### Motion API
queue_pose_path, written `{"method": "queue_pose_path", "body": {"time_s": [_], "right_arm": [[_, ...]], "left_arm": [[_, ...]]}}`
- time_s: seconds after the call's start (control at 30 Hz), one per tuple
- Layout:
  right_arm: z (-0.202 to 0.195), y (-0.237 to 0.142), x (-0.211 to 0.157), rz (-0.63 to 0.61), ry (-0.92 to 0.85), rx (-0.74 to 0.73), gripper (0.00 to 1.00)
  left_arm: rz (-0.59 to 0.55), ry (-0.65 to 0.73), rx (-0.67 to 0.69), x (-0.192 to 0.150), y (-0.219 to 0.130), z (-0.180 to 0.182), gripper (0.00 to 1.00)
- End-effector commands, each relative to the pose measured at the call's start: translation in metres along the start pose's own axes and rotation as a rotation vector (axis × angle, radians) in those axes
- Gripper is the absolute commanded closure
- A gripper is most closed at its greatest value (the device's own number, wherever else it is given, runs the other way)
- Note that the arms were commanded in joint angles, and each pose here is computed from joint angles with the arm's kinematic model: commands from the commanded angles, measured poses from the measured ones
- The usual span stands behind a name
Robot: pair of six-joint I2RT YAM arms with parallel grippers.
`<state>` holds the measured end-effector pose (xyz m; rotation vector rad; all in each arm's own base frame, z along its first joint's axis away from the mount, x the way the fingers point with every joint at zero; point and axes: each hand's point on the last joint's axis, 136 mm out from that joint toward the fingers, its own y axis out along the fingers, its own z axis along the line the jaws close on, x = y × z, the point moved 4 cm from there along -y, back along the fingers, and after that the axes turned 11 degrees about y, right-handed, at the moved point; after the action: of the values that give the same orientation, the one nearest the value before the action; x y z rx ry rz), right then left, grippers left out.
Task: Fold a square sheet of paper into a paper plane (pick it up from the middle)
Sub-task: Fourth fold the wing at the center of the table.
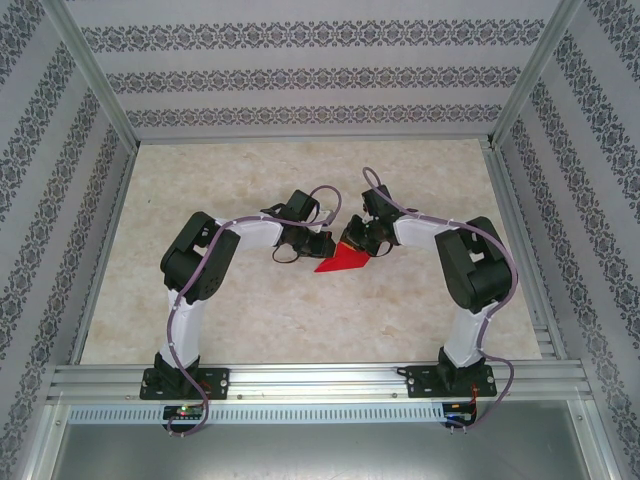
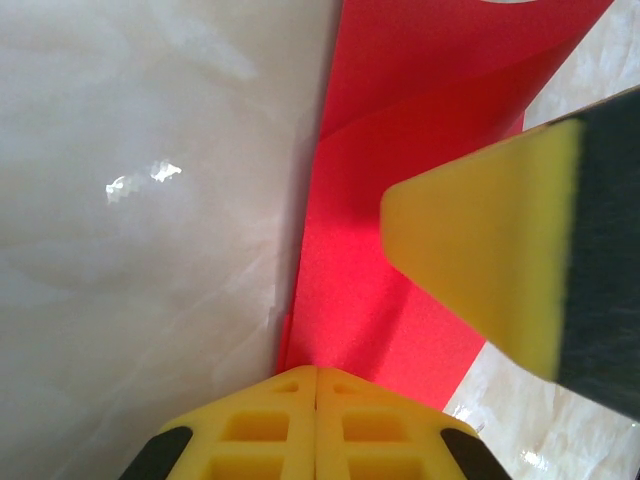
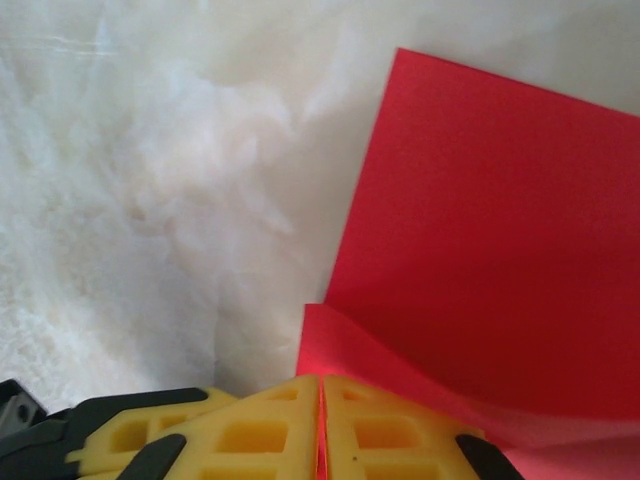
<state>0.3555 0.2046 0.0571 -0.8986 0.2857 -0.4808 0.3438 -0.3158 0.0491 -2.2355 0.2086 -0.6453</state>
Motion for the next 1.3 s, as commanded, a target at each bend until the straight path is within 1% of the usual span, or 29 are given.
{"method": "queue_pose_path", "body": {"time_s": [0.0,0.13,0.27,0.4,0.5,0.63,0.73,0.9,1.07,1.27], "right_arm": [[-0.019,0.006,0.007,-0.016,0.016,-0.037,0.90],[-0.040,0.008,0.005,-0.009,0.049,-0.069,0.91],[-0.057,0.008,0.001,0.001,0.080,-0.097,0.93],[-0.065,0.008,0.000,0.006,0.074,-0.110,0.95],[-0.067,0.009,0.000,0.014,0.049,-0.116,0.96],[-0.066,0.012,0.000,0.031,0.010,-0.108,0.96],[-0.065,0.014,0.000,0.046,0.002,-0.098,0.96],[-0.062,0.014,0.001,0.054,-0.008,-0.075,0.96],[-0.062,0.013,0.004,0.056,-0.016,-0.064,0.96],[-0.064,0.008,0.015,0.039,-0.010,-0.035,0.96]], "left_arm": [[0.169,-0.062,0.101,-0.047,0.020,0.023,0.93],[0.163,-0.057,0.098,-0.046,0.017,0.021,0.93],[0.128,-0.038,0.065,-0.033,0.011,0.010,0.93],[0.045,-0.009,-0.006,-0.009,0.003,-0.009,0.91],[-0.034,0.009,-0.060,0.008,-0.007,-0.023,0.87],[-0.086,0.008,-0.090,0.018,-0.012,-0.030,0.85],[-0.060,-0.004,-0.091,0.014,-0.004,-0.030,0.84],[0.014,-0.028,-0.033,0.000,0.011,-0.019,0.86],[0.086,-0.053,0.035,-0.015,0.016,-0.007,0.89],[0.207,-0.084,0.119,-0.042,0.016,0.007,0.94]]}}
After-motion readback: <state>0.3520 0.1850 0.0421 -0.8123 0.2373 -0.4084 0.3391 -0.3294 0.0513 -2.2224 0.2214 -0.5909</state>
